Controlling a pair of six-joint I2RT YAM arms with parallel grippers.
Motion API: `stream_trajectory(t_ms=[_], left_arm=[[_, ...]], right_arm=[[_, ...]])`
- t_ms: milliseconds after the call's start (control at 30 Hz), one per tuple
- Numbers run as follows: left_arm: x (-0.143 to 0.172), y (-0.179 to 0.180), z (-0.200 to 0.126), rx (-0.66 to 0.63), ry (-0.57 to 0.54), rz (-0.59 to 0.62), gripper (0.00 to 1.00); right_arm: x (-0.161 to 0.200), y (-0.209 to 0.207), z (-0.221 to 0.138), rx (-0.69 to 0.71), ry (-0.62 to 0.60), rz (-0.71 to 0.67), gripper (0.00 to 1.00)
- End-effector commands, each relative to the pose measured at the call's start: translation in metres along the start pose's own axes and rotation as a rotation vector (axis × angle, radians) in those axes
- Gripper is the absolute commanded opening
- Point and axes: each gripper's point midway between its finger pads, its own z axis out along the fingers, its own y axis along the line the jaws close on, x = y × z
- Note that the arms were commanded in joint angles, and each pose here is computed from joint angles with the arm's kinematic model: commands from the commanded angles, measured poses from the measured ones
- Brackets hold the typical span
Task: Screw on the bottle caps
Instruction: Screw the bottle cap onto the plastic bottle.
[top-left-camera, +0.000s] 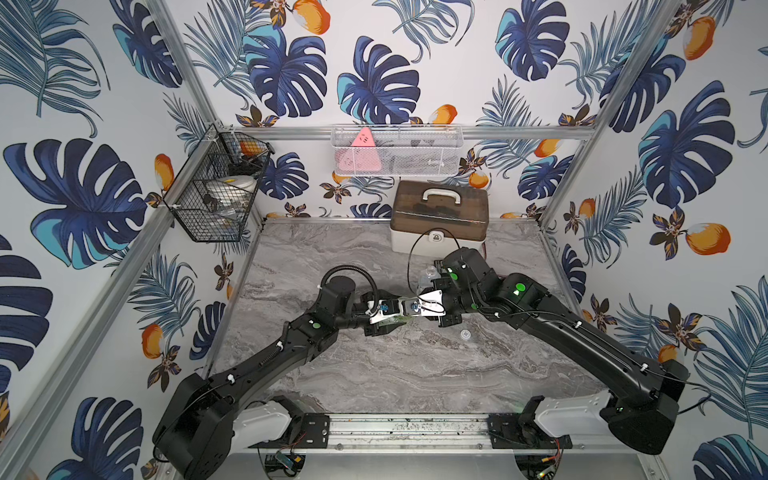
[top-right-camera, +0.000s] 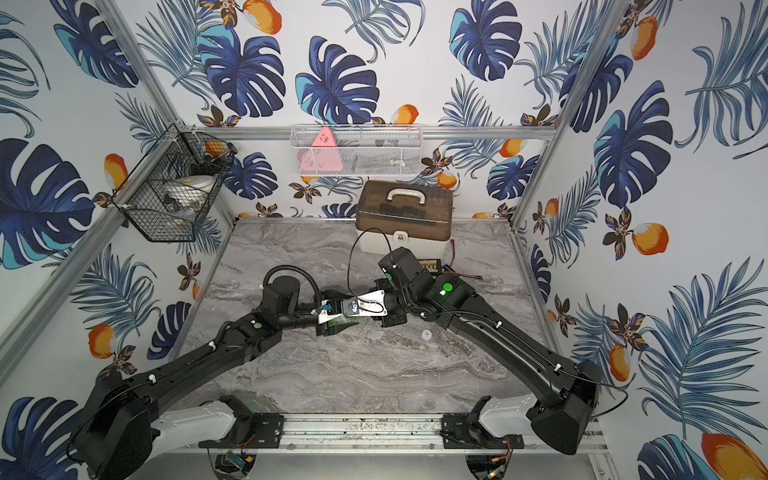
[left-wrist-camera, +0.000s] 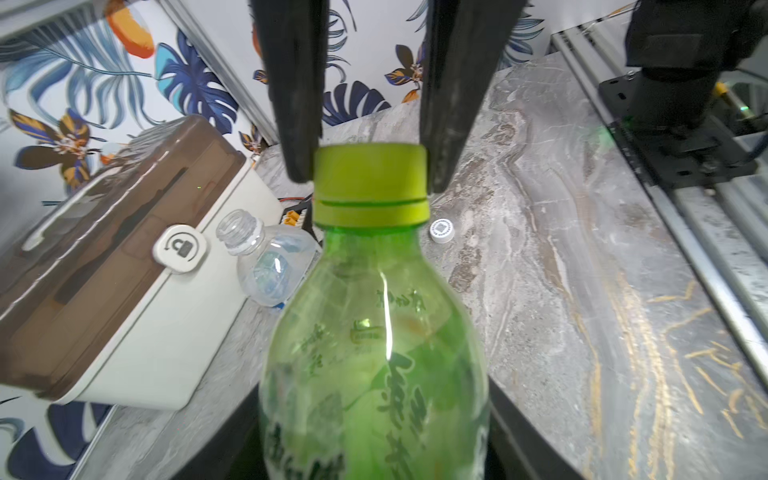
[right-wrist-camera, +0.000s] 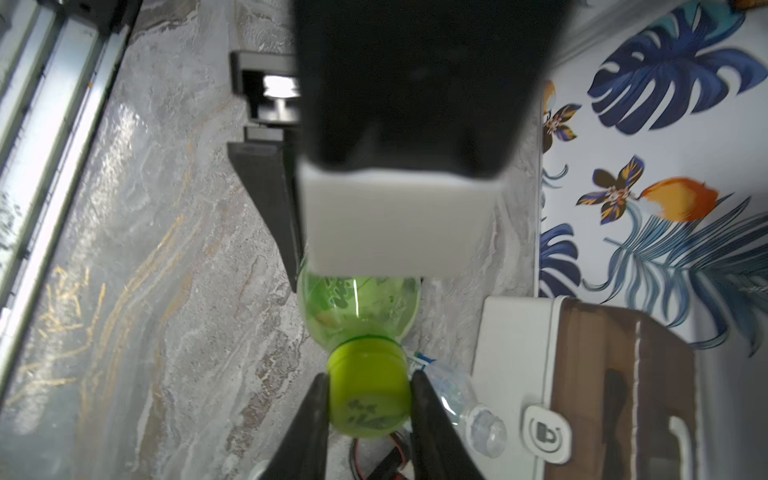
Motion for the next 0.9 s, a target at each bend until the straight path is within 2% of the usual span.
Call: stream_trajectory(t_ms=[0, 67, 167, 233, 300, 400, 500, 567, 667, 733, 867], left_arm=[[-0.061, 0.034, -0.007, -0.271, -0.187, 0.198, 0.56], [-0.064, 0.038, -0.007, -0.358, -0.184, 0.238, 0.55], [-0.068, 0.042, -0.010, -0.446, -0.195, 0.290, 0.54], [-0.068, 0.041, -0.009, -0.481, -0.176, 0.331, 0.54], [-0.068, 0.041, -0.007, -0.511, -0.156, 0.370, 0.54], [-0.065, 0.040, -0.007, -0.545, -0.135, 0.405, 0.54], [-0.059, 0.039, -0.007, -0.571, -0.111, 0.420, 0.53], [-0.052, 0.038, -0.007, -0.563, -0.085, 0.414, 0.53], [-0.042, 0.034, -0.006, -0.544, -0.058, 0.381, 0.53], [-0.036, 0.030, -0.006, -0.514, -0.045, 0.320, 0.53], [-0.024, 0.022, -0.001, -0.434, -0.049, 0.162, 0.53]], right_arm=[[-0.018, 0.008, 0.008, -0.085, -0.082, 0.391, 0.24], [-0.023, 0.001, 0.014, -0.082, -0.111, 0.622, 0.22], [-0.014, -0.028, 0.013, 0.009, -0.166, 1.037, 0.09], [-0.003, -0.041, 0.009, 0.052, -0.175, 1.282, 0.12], [0.017, -0.046, 0.005, 0.116, -0.115, 1.541, 0.15], [0.039, -0.040, 0.004, 0.117, -0.026, 1.858, 0.17], [0.040, -0.041, 0.002, 0.045, -0.088, 2.041, 0.19], [0.033, -0.050, -0.006, 0.039, -0.162, 2.020, 0.23], [0.023, -0.063, -0.021, 0.074, -0.219, 1.813, 0.38], [0.009, -0.071, -0.036, 0.083, -0.291, 1.586, 0.51], [-0.002, -0.072, -0.059, 0.137, -0.357, 1.236, 0.62]])
